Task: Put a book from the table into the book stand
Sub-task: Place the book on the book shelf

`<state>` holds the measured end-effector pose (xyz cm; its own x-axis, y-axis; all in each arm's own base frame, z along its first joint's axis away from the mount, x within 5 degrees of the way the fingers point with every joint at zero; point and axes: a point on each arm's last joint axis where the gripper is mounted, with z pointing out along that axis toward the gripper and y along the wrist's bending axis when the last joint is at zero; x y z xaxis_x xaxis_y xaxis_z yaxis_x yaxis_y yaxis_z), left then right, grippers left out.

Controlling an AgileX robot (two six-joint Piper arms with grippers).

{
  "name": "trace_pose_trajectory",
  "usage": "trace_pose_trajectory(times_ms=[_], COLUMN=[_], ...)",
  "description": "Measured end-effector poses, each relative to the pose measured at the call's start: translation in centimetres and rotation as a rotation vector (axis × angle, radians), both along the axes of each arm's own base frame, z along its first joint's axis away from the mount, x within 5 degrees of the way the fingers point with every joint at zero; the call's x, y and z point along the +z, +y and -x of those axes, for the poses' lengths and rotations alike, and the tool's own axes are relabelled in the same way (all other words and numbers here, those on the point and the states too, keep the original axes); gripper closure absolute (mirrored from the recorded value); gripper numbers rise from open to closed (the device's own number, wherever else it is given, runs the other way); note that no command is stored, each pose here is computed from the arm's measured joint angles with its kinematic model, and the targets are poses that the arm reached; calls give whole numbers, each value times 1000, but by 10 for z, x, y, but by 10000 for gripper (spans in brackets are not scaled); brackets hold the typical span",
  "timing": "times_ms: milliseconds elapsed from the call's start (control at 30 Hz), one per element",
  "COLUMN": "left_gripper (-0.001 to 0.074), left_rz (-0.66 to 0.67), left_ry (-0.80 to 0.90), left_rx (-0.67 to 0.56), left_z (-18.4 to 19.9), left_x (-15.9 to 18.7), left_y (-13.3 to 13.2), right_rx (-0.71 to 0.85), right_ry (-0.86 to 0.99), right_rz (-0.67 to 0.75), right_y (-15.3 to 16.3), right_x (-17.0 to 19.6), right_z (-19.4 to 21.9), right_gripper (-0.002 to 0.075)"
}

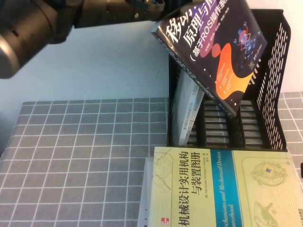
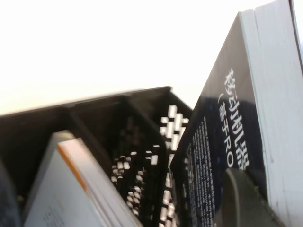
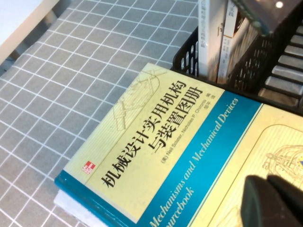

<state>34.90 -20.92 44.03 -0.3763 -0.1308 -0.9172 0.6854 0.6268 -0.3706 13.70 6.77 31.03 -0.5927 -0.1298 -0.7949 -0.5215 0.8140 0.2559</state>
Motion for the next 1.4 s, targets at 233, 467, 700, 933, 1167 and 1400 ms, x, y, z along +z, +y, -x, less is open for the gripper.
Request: trace_pose_trajectory(times_ms=[233,467,700,933,1167,1400], left_gripper=[617,617,617,617,617,617], left_rz=[-21,-79,-133,-118,-125,-157], left_ry=[-14,-50,-8,71,39,-40], left_rx=[69,115,223,350,340,273], left_z=[-14,-13,-13,-17,-11,1], left_x=[-12,-8,-7,-11,-9,-11], left_y=[-1,2,14,20,9,-21], right_rx=[1,1,-15,-16,-14,4], right_ry=[0,-7,-26,-28,-26,-4], right_rz=[7,28,29,29,29,34], right_y=[0,-1,-2,-2,-2,-2], right_x=[0,-1,0,0,0,-1], right_z=[0,0,-2,-2,-2,0], right_gripper=[729,729,729,729,729,729])
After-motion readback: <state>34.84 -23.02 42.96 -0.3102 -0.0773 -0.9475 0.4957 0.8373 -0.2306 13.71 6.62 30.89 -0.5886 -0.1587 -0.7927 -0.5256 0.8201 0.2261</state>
